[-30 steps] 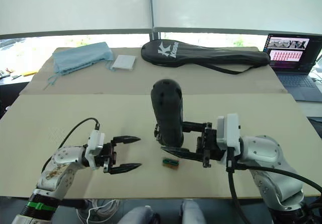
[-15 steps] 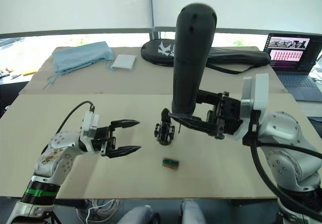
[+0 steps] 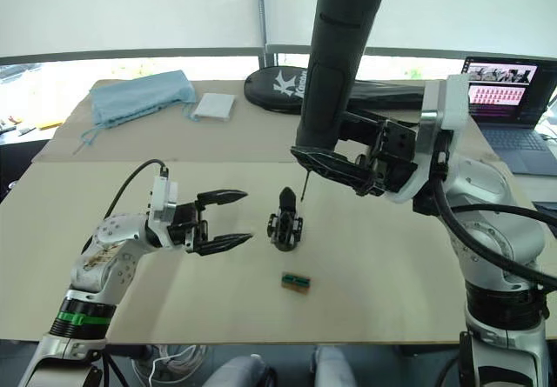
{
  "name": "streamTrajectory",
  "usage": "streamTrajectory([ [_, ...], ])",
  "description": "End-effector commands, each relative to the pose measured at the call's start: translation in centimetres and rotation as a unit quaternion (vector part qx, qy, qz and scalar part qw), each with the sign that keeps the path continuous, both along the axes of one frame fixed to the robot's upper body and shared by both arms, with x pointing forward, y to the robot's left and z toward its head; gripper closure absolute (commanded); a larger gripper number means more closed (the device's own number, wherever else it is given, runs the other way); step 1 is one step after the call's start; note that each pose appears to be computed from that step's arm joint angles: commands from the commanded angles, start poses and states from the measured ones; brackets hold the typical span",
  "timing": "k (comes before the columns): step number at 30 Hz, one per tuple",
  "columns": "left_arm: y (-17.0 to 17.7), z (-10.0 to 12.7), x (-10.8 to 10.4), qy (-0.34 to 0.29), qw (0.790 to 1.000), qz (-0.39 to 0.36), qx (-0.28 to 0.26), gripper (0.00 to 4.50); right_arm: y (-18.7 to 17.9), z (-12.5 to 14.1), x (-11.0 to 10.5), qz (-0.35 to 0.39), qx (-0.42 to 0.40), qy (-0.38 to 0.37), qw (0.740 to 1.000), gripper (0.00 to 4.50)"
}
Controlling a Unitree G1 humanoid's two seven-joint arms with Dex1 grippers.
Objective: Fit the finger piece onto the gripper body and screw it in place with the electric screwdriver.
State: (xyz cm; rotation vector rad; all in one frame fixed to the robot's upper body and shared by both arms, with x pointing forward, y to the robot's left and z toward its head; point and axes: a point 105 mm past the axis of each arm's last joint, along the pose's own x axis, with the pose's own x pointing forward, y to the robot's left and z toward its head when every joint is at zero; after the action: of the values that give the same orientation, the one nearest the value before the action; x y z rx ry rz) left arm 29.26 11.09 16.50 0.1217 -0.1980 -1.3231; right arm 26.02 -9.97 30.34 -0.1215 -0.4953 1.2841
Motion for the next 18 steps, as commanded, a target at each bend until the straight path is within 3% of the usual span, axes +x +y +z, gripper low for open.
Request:
streamTrajectory([
  [1,0.3,0.7,0.4,-0.023,1.0,0.011,0.002,0.0,0.5,1.5,-0.4,0.009,0.011,-0.031,0.999,2.58],
  [18,0.2,-1.5,0.1,0.004,1.0,0.015,0.023,0.0,4.1,0.1,0.8,0.042,0.005,-0.01,0.999,2.58],
])
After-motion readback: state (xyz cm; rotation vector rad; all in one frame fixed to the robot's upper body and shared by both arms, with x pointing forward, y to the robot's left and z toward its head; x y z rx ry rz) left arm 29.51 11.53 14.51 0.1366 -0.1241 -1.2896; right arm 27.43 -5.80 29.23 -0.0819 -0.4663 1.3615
